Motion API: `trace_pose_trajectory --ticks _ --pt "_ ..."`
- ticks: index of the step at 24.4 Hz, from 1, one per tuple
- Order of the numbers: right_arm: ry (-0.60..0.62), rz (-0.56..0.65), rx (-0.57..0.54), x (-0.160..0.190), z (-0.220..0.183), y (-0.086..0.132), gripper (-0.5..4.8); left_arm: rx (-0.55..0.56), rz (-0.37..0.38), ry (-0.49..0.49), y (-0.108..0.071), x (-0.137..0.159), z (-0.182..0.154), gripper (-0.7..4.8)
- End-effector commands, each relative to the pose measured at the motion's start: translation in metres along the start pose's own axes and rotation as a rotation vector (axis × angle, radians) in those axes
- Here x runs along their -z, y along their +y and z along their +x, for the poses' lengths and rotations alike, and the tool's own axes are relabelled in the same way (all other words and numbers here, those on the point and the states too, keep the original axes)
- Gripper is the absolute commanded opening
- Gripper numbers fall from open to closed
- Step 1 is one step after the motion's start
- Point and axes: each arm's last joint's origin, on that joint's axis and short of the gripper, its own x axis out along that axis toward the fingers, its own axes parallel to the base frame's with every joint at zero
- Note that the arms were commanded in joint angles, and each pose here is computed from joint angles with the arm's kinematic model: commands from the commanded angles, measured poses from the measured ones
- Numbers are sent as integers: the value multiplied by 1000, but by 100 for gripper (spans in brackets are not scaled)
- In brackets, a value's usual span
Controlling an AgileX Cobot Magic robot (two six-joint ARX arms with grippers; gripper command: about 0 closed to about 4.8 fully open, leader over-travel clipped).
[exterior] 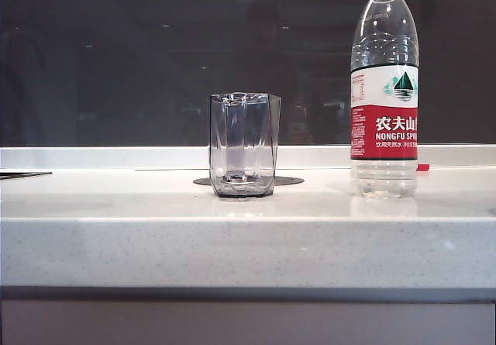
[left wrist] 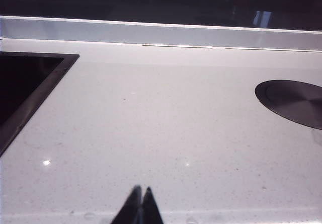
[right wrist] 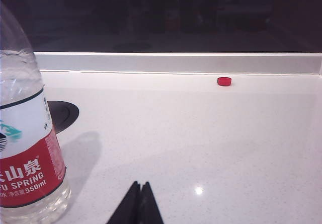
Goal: Pick up the mineral water bottle on the table and pour water into the mug until it's half full.
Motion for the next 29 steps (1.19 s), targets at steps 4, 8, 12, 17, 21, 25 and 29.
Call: trace_pose_trajectory --ticks 4,8,12,17,21,25,29 --pt "-15 -3 -1 -1 0 0 -1 -1 2 -11 0 -2 0 -4" --pt "-15 -3 -1 -1 0 0 0 -1 2 -11 0 -2 0 -4" --pt "-15 -3 -2 -1 0 0 -1 25 3 -10 -3 -1 0 -4" --pt "-11 238 -34 -1 0 1 0 309 9 1 -32 0 -5 -4" --pt "24 424 -160 0 0 5 -1 549 14 10 -52 1 -14 -4" --pt "89 500 -294 2 -1 9 -1 683 16 15 -63 1 -22 -4" --pt "180 539 -406 5 -3 14 -4 752 18 17 -68 2 -26 -4"
